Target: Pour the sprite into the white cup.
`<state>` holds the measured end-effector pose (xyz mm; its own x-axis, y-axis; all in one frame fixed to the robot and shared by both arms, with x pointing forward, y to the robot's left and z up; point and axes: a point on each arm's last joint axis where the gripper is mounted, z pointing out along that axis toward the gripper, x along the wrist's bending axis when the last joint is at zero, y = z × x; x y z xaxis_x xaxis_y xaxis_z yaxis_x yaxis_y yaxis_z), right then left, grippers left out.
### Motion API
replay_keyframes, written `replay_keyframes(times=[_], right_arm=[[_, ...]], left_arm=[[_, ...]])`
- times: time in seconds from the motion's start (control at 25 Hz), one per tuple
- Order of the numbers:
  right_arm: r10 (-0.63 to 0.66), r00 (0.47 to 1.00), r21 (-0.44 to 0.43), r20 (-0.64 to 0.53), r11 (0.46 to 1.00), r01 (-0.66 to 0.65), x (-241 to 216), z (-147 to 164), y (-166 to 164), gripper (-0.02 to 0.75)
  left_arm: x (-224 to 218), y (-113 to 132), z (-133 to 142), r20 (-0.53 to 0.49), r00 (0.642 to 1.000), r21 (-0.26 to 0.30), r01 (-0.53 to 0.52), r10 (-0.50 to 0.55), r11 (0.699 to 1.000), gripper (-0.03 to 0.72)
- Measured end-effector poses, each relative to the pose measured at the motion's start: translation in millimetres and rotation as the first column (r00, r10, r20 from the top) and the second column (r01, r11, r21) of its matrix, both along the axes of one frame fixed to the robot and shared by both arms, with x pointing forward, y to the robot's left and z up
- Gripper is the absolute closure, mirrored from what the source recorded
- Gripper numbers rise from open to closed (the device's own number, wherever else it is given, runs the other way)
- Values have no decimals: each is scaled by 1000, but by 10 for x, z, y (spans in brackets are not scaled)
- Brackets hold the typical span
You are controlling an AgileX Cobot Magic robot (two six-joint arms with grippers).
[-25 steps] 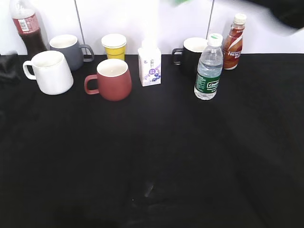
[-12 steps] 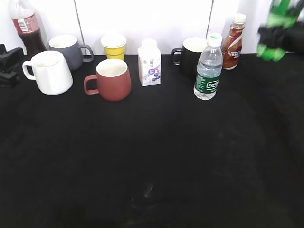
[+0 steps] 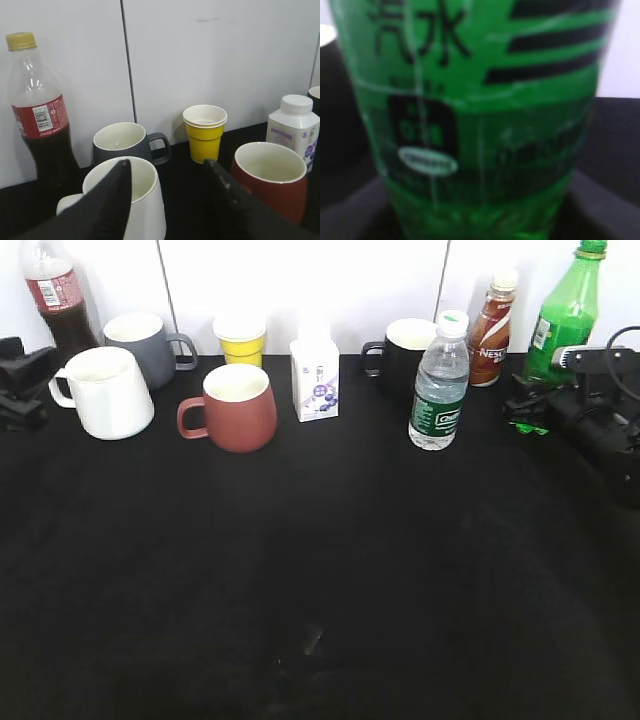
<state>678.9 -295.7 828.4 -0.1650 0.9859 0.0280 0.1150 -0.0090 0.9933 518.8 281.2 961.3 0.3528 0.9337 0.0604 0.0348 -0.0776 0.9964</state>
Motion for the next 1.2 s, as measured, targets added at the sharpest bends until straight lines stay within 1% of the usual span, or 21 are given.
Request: replay_keyframes(times=[0.08,0.16,0.24,0.32,0.4,0.44,0.52,0.56,0.6,0.64,0.72,0.76,0.8,0.84,0.88,0.96,1.0,1.04,1.08,1.12,1.2], right_arm=[[4,1000,-4,-11,1000,-4,-27,3,4,168],[-4,999,-4,-42,1000,4,-167,105,1,141],[-44,991,-5,-127,999,44,-357,216,-27,139],[-74,952,-35,-296,997,67,-519,429,-52,141],[-114,866,-47,-487,993,104,-676,780,-71,143],[-148,794,-80,-589,989,125,-798,913,-54,144],[-207,601,-168,-772,978,122,-1077,1100,97,144],[-221,499,-197,-838,975,100,-1205,1160,196,144],[-207,421,-210,-883,977,40,-1297,1207,311,144],[-176,360,-200,-916,979,-30,-1377,1260,407,144],[-116,288,-160,-951,978,-135,-1550,1473,540,144],[-96,289,-153,-952,972,-181,-1669,1641,562,144],[-74,308,-141,-948,969,-202,-1786,1823,569,144],[-49,345,-128,-937,969,-210,-1918,2027,555,144],[-25,401,-118,-916,971,-207,-2089,2263,528,144],[12,543,-114,-840,974,-197,-2511,2715,440,146],[30,622,-112,-782,976,-188,-2738,2908,390,146],[47,698,-110,-714,978,-177,-2983,3078,337,146],[61,754,-105,-654,980,-170,-3239,3159,283,146],[66,775,-103,-628,981,-167,-3415,3126,245,146],[69,785,-103,-616,980,-167,-3756,2873,170,146]], left_arm=[[-1,-2,-3,-2,1000,2,2,-2,1000,327],[-2,0,-25,-26,1000,9,0,0,1000,327],[-14,4,-118,-151,988,-20,-16,13,1000,327],[-75,20,-214,-336,941,-19,-47,38,999,325],[-148,72,-246,-557,819,41,-138,138,990,302],[-176,43,-219,-614,764,109,-168,199,980,281],[-245,-158,-92,-680,660,257,-192,319,947,255],[-277,-266,-33,-710,588,338,-198,388,920,252],[-337,-396,20,-742,512,407,-167,432,898,252],[-414,-504,84,-788,425,461,-72,445,885,252],[-578,-675,234,-903,231,400,144,362,905,252],[-658,-690,342,-926,164,369,185,341,911,252],[-753,-674,479,-935,149,347,194,322,918,252],[-899,-645,665,-945,169,308,188,278,933,252],[-1056,-600,870,-945,236,270,173,227,947,252],[-1479,-420,1313,-881,454,208,121,133,971,252],[-1775,-281,1518,-809,581,175,90,91,980,252],[-2047,-150,1642,-731,679,148,67,64,987,252],[-2263,-37,1652,-669,741,138,46,59,989,252],[-2472,62,1588,-619,784,122,33,50,992,252],[-2730,181,1311,-573,819,108,24,43,994,252]])
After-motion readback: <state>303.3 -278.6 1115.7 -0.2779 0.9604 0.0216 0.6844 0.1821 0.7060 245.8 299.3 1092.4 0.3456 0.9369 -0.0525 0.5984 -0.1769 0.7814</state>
